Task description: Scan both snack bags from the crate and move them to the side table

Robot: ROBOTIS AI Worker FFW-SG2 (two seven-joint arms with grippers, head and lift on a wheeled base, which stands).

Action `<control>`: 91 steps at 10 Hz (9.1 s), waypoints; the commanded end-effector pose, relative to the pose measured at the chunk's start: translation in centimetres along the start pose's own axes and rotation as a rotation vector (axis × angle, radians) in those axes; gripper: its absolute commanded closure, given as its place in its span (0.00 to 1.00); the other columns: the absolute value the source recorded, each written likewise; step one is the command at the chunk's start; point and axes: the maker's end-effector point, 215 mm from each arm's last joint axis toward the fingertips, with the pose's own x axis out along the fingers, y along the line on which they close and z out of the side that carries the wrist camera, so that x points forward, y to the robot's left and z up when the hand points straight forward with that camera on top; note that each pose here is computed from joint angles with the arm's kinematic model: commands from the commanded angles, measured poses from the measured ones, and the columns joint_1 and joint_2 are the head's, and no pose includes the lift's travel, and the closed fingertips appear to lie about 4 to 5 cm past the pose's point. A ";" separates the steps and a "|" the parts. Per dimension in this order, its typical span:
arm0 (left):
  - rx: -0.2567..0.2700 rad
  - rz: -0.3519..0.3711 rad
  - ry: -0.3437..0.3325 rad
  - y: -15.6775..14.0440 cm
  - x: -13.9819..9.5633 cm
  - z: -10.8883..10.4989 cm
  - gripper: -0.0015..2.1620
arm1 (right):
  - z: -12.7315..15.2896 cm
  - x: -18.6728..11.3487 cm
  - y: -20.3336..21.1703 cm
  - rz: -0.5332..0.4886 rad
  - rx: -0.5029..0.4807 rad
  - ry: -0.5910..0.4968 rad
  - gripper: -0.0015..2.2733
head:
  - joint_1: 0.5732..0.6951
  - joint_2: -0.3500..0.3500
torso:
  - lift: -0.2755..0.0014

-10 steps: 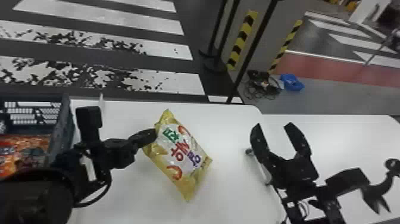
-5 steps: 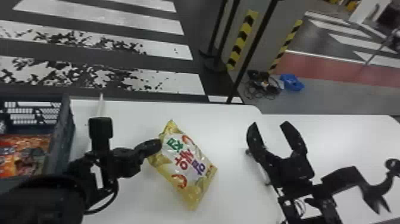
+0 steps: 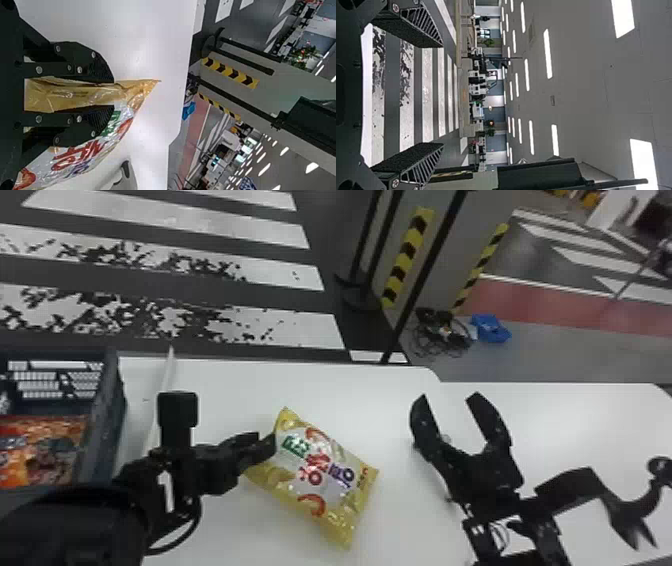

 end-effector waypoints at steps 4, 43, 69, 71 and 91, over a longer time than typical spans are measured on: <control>0.196 0.123 -0.108 -4.1 -3.3 7.8 0.01 | -0.3 -0.3 0.5 0.008 0.001 0.009 0.05 | 1.00 0.00 | 0.65; 0.158 0.513 -0.524 14.8 -37.3 13.4 0.01 | -23.9 -12.3 8.5 0.345 -0.815 0.691 0.14 | 1.00 0.64 | 0.65; 0.137 0.435 -0.483 15.2 -33.4 11.9 0.01 | -6.0 -9.3 14.7 0.555 0.972 0.987 0.99 | 1.00 0.70 | 0.65; 0.139 0.435 -0.488 15.2 -33.4 12.1 0.01 | -7.5 -9.4 13.1 0.512 1.179 0.982 0.99 | 1.00 0.71 | 0.65; 0.162 0.447 -0.479 15.2 -34.1 11.8 0.01 | -15.9 -3.9 -1.7 0.095 0.430 1.027 0.14 | 1.00 0.37 | 0.65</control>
